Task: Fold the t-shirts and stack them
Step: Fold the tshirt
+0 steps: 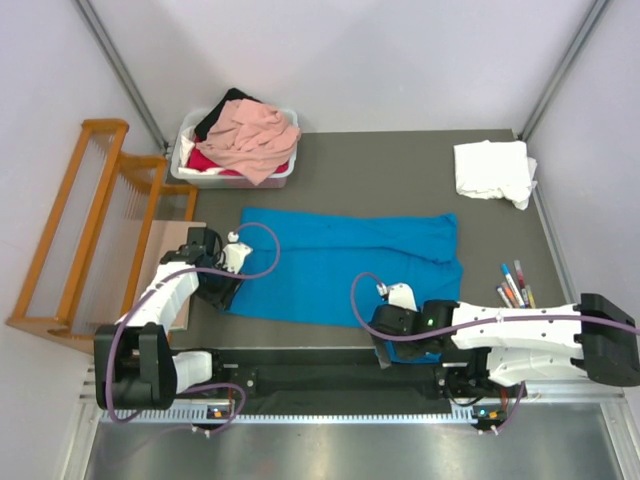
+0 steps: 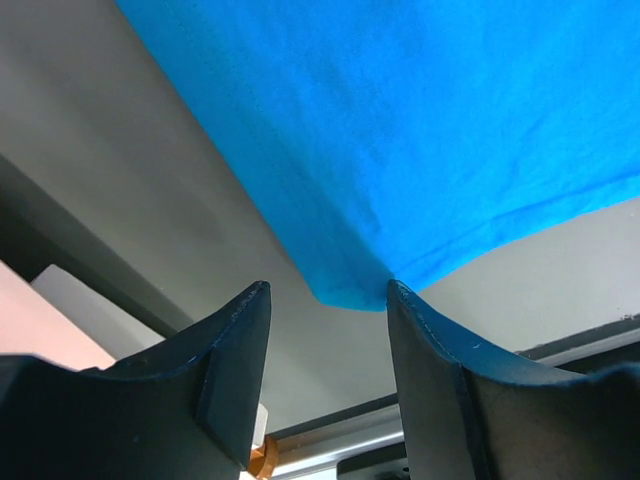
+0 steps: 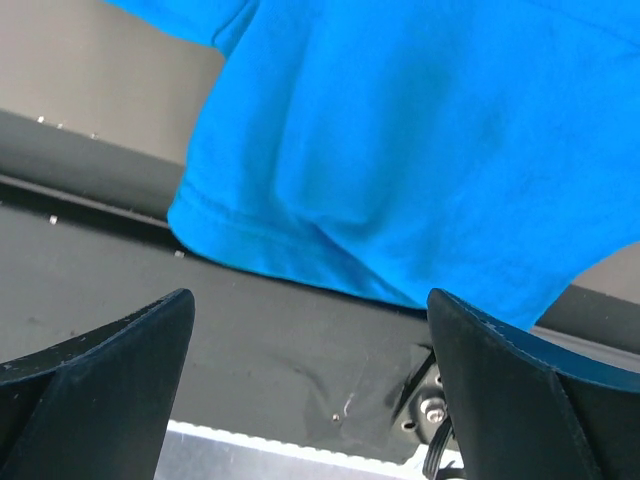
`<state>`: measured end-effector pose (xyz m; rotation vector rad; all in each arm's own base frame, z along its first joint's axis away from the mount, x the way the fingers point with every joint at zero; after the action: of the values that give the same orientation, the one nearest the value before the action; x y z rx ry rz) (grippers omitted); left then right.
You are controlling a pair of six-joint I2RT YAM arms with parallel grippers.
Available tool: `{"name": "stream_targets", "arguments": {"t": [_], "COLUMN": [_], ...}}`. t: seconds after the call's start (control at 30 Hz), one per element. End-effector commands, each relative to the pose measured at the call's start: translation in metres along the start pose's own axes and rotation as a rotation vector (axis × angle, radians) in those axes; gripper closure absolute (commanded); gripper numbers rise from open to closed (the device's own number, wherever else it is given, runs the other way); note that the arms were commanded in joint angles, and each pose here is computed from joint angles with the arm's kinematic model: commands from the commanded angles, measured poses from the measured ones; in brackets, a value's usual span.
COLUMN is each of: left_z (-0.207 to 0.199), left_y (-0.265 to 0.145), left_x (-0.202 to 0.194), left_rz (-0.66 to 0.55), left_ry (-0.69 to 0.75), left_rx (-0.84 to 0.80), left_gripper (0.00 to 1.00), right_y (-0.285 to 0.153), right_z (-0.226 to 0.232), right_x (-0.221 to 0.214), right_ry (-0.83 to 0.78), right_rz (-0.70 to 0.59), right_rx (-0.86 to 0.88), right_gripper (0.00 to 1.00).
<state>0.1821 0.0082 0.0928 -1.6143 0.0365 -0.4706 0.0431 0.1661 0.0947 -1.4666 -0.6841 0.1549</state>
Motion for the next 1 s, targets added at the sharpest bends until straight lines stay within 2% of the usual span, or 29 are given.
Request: {"name": "stream_targets", "arguments": {"t": [0.0,0.17,0.27,0.47,0.5,0.57,0.6,0.7,0.8,0.97], "left_z": [0.004,0.005,0.005,0.005,0.006,0.006,0.006,0.007,0.007,0.008], "left_y": [0.005,0.007,0.007,0.005,0.004,0.004,0.005,0.005,0.003,0.002], "left_x": [0.006,0.009,0.011,0.013,0.013,0.013,0.013,0.014,0.015,0.020], "left_rz": [-0.028,-0.036,-0.041,-0.052,-0.053,-0.054,-0.051,-0.054,-0.058,-0.077], "left_ry": [0.015,0.013,0.010,0.010,0.010,0.012,0.010,0.005,0.003,-0.004], "left_rx": [0.013,0.013,0.011,0.014,0.016,0.018,0.017,0.023,0.026,0.039], "left_gripper": [0.45,0.45,0.45,0.45,0.45,0.45,0.45,0.45,0.45,0.46], "right_y": [0.003,0.013,0.019,0.028,0.028,0.026,0.026,0.026,0.026,0.020], "right_z": [0.009,0.019,0.023,0.023,0.023,0.021,0.020,0.018,0.015,0.012], "right_x": [0.016,0.024,0.026,0.023,0.024,0.025,0.025,0.026,0.024,0.029], "right_ry": [-0.004,-0.020,-0.027,-0.001,0.007,0.019,0.023,0.036,0.044,0.066], "right_rz": [-0.078,-0.070,-0.066,-0.047,-0.048,-0.057,-0.060,-0.063,-0.058,-0.076], "right_rx": [-0.004,-0.022,-0.025,-0.009,-0.008,-0.005,-0.006,-0.002,-0.002,0.009], "right_gripper": [0.03,0.10,0.19,0.47,0.55,0.63,0.71,0.86,0.98,1.00]}}
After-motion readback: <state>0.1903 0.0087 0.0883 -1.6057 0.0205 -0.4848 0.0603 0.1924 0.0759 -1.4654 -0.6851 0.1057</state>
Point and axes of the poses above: each gripper's point midway between its finger pads, its own y axis out along the fingers, its own z axis along the line the jaws close on, x = y × z, the point moved 6 cm from there along -y, back along the fingers, and after that the axes turned 13 degrees about -y, right-handed, at the moved point
